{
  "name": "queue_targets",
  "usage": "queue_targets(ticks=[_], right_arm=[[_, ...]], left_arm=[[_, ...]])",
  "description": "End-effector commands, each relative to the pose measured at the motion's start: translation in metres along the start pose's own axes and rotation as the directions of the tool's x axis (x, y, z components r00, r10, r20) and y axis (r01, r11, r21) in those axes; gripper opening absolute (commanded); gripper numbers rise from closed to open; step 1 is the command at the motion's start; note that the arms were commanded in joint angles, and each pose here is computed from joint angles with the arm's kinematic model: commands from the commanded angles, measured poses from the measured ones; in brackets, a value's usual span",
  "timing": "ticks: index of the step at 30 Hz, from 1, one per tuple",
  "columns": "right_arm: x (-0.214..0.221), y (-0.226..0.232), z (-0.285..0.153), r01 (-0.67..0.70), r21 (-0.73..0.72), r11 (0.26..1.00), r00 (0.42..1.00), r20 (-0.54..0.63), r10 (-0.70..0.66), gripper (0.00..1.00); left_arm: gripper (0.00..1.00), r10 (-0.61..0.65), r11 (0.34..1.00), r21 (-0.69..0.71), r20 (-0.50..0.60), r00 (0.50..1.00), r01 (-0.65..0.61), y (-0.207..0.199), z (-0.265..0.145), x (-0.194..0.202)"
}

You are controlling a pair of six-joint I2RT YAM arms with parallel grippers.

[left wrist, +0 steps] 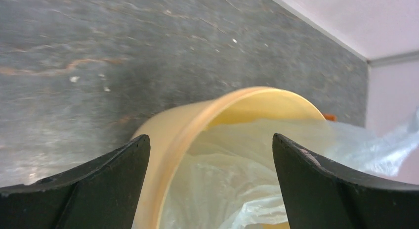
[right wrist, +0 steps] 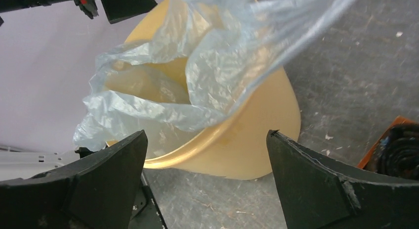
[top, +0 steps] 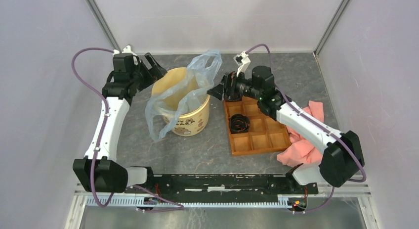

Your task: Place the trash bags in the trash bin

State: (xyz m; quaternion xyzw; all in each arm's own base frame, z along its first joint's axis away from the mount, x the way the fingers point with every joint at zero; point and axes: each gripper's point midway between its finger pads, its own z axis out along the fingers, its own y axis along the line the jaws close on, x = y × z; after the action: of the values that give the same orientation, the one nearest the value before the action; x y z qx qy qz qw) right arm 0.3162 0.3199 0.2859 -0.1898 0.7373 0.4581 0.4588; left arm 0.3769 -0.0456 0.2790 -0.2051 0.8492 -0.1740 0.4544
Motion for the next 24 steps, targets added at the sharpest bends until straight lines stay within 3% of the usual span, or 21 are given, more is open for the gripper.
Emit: queue_targets(ticks=[1,8,14,17,21,24], right_arm=[[-0.017,0.014,0.009,-0.058,-0.072,0.996,0.993,0.099,0.065,0.98],[-0.026,0.017,0.041,-0.120,-0.134,0.984,0.985,0.106,0.135,0.98],[-0.040,0.008,0.067,-0.061,-0.100,0.993,0.996,0.053,0.066,0.98],[-0.046,-0.005,0.067,0.010,-0.036,0.999,1.000,0.018,-0.009,0.98],[-0.051,-0.038,0.041,0.117,0.136,0.984,0.993,-0.040,-0.113,0.98],[-0.056,-0.046,0.014,0.206,0.230,0.951,0.978,-0.080,-0.192,0.98]], left_arm=[[0.98,-0.036,0.967,0.252,-0.037,0.999,0.044,-0.042,-0.009,0.010],[0.97,-0.200,0.922,0.305,-0.156,0.967,0.240,-0.038,-0.020,0.061],[0.98,-0.306,0.861,0.364,-0.187,0.933,0.355,-0.041,-0.053,0.083],[1.00,-0.243,0.898,0.336,-0.155,0.958,0.282,-0.034,-0.065,0.084],[1.00,-0.081,0.989,0.123,-0.002,0.997,0.081,0.002,-0.086,0.059],[0.96,-0.009,0.989,0.151,0.081,0.997,-0.004,-0.012,-0.114,0.031]])
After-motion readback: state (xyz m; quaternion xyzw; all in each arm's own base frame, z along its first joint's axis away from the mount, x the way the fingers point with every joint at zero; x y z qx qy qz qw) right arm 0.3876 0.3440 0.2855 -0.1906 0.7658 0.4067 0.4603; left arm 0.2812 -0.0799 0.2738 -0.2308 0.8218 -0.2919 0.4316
